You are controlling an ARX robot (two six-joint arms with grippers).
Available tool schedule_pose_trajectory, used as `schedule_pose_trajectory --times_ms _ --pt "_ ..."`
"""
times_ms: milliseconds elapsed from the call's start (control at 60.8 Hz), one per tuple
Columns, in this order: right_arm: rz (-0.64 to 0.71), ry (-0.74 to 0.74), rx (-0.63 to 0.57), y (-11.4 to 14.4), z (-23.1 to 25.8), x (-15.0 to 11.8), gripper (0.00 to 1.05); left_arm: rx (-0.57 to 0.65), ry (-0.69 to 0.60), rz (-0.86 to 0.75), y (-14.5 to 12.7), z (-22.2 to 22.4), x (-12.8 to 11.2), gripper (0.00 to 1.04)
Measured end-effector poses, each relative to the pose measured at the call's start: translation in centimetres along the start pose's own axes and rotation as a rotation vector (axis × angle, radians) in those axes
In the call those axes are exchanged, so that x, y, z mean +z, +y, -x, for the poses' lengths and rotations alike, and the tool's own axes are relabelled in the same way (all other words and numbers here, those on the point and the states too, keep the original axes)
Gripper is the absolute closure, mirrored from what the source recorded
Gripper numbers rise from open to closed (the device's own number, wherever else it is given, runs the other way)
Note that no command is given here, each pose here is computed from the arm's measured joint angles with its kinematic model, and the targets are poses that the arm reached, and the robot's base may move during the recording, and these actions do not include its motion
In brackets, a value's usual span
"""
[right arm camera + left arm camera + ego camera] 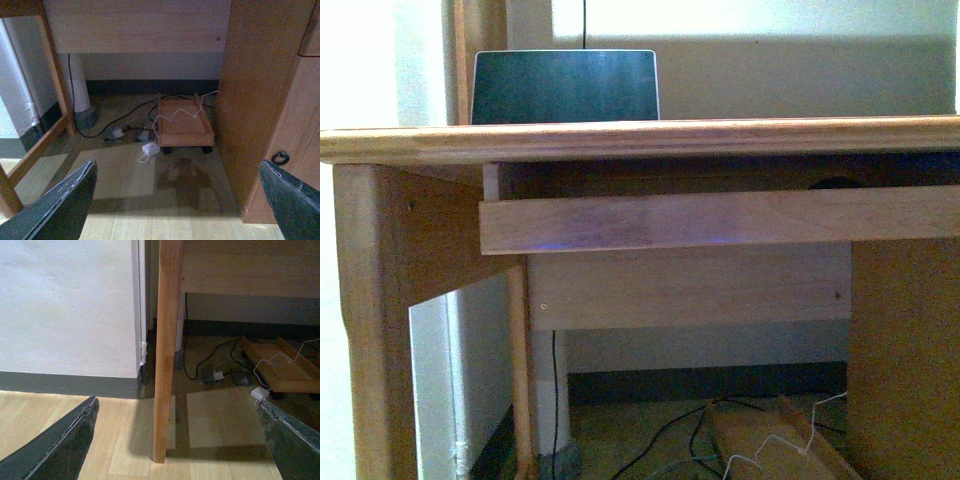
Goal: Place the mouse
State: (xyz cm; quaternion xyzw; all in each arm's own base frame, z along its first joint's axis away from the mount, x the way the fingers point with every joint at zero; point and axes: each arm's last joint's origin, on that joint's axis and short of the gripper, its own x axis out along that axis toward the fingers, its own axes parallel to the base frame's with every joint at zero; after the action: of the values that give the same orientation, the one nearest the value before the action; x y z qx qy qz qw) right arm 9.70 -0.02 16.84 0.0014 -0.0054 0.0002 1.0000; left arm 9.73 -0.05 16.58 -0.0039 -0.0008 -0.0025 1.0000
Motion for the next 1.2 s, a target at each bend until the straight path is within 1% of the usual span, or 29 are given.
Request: schedule_pose_trajectory --times_ms 840,856,872,889,922,955,1004,1037,1119,1152,1202 --pt "0.000 0.001 -0.001 0.0 0.0 0.0 0.07 -0.005 0.002 0.003 0.0 0.0 0.0 0.08" --pt "0.000 0.001 -0.001 0.0 0.0 0.0 0.07 -0.038 0.030 0.026 0.0 0.0 -0.1 0.08" --pt "0.000 0.001 -0.001 0.0 0.0 0.0 0.07 -0.108 0.104 0.080 -0.1 0.0 0.0 0.08" --pt "0.000 0.001 -0.002 0.0 0.0 0.0 0.07 -0.148 0.160 0.118 -0.1 -0.1 0.0 0.08" --pt "0.000 0.001 0.002 0.0 0.0 0.0 0.07 -0.202 0.226 0.147 -0.4 -0.4 -0.1 0.08" --pt "0.000 0.001 -0.001 0.0 0.0 0.0 0.07 -0.229 0.270 0.148 -0.6 -0.8 -0.3 0.08" --pt "0.000 0.001 0.000 0.0 0.0 0.0 0.07 -0.250 0.298 0.113 -0.9 -1.4 -0.5 0.08" --pt "0.000 0.001 -0.001 0.0 0.0 0.0 0.07 -0.251 0.299 0.047 -1.0 -2.1 -0.6 0.08" --pt "0.000 0.001 -0.001 0.0 0.0 0.0 0.07 -0.239 0.271 -0.121 -0.7 -4.0 -0.7 0.08" --pt "0.000 0.001 0.000 0.0 0.0 0.0 0.07 -0.233 0.238 -0.244 -0.6 -5.5 -0.6 0.08" --pt "0.000 0.001 -0.001 0.0 0.0 0.0 0.07 -0.232 0.206 -0.351 -0.5 -6.9 -0.6 0.08"
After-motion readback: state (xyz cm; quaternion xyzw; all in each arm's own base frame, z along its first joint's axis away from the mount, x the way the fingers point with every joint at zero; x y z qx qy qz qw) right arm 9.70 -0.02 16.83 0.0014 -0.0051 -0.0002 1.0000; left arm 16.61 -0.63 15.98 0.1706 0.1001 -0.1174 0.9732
